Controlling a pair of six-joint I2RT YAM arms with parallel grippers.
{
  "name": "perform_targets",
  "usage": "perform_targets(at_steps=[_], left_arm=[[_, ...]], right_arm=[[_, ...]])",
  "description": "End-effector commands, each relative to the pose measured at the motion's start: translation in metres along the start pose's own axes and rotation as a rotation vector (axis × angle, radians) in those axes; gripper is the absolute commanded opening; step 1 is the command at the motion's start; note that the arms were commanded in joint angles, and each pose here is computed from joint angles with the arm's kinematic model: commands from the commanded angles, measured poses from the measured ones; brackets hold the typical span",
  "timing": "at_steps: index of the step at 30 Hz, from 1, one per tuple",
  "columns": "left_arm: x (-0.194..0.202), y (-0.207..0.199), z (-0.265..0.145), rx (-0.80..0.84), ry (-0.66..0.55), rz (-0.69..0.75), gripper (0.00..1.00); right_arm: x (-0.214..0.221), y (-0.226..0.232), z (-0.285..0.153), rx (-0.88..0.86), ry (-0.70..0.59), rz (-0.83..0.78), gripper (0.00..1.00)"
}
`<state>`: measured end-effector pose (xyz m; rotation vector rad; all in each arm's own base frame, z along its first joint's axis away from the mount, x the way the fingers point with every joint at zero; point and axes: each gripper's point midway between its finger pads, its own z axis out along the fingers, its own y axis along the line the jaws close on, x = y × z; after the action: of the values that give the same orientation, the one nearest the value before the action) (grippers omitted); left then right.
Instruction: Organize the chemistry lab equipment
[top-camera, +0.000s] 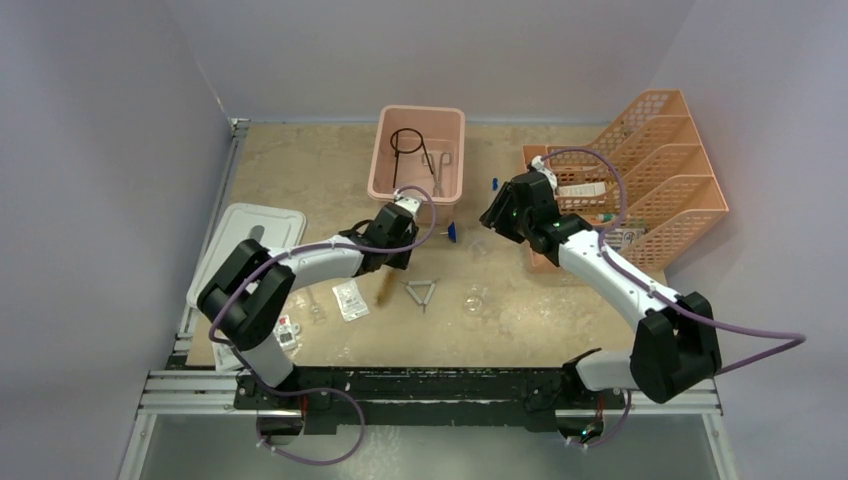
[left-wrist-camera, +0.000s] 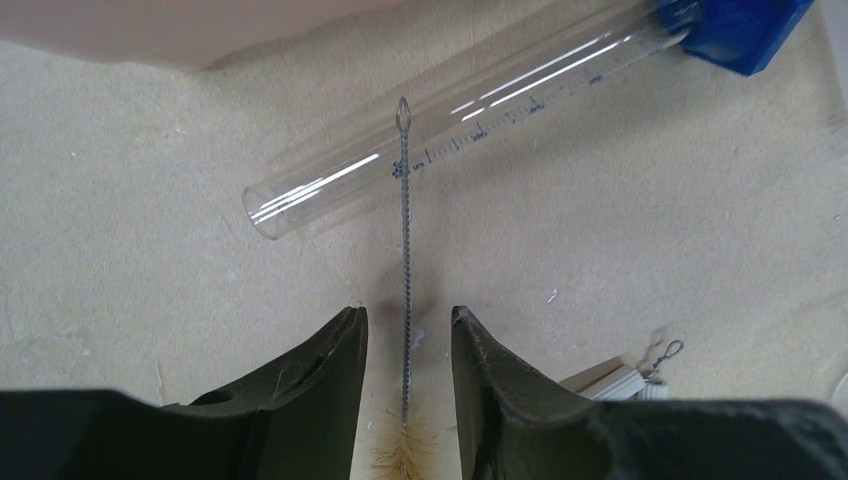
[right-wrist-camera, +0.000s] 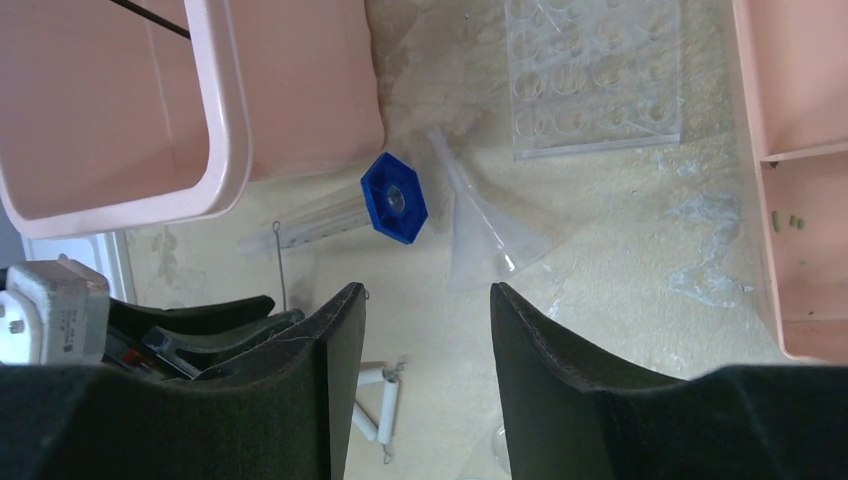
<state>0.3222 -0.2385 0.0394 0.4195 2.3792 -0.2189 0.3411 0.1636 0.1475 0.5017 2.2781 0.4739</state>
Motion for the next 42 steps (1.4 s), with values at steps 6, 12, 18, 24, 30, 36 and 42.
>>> perform_targets(at_steps=[6,12,18,24,30,36,42], left_arm=[[0.017,0.004,0.006,-0.028,0.094,0.069,0.28],[0.004,0.005,-0.006,-0.034,0.068,0.08,0.08],[-0.021,-0.009,-0.043,0.063,0.037,0.099,0.0],[-0.042,-0.032,-0.099,0.239,0.03,0.186,0.0],[-0.088,-0.058,-0.144,0.383,-0.016,0.234,0.0],[-0.186,-0.049,-0.156,0.255,-0.268,0.077,0.0],[-0.274,-0.014,-0.143,0.22,-0.437,-0.222,0.0]], right_arm=[[-0.017,0.02,0.004,-0.067,-0.043,0.032,0.51],[-0.023,0.023,0.003,-0.071,-0.061,0.041,0.5],[-0.051,0.031,-0.014,-0.09,-0.166,-0.017,0.5],[-0.074,0.044,-0.019,-0.107,-0.231,-0.075,0.5],[-0.082,0.055,-0.018,-0.127,-0.223,-0.108,0.5],[-0.08,0.056,-0.02,-0.137,-0.207,-0.099,0.5],[-0.076,0.048,-0.022,-0.119,-0.199,-0.098,0.5]])
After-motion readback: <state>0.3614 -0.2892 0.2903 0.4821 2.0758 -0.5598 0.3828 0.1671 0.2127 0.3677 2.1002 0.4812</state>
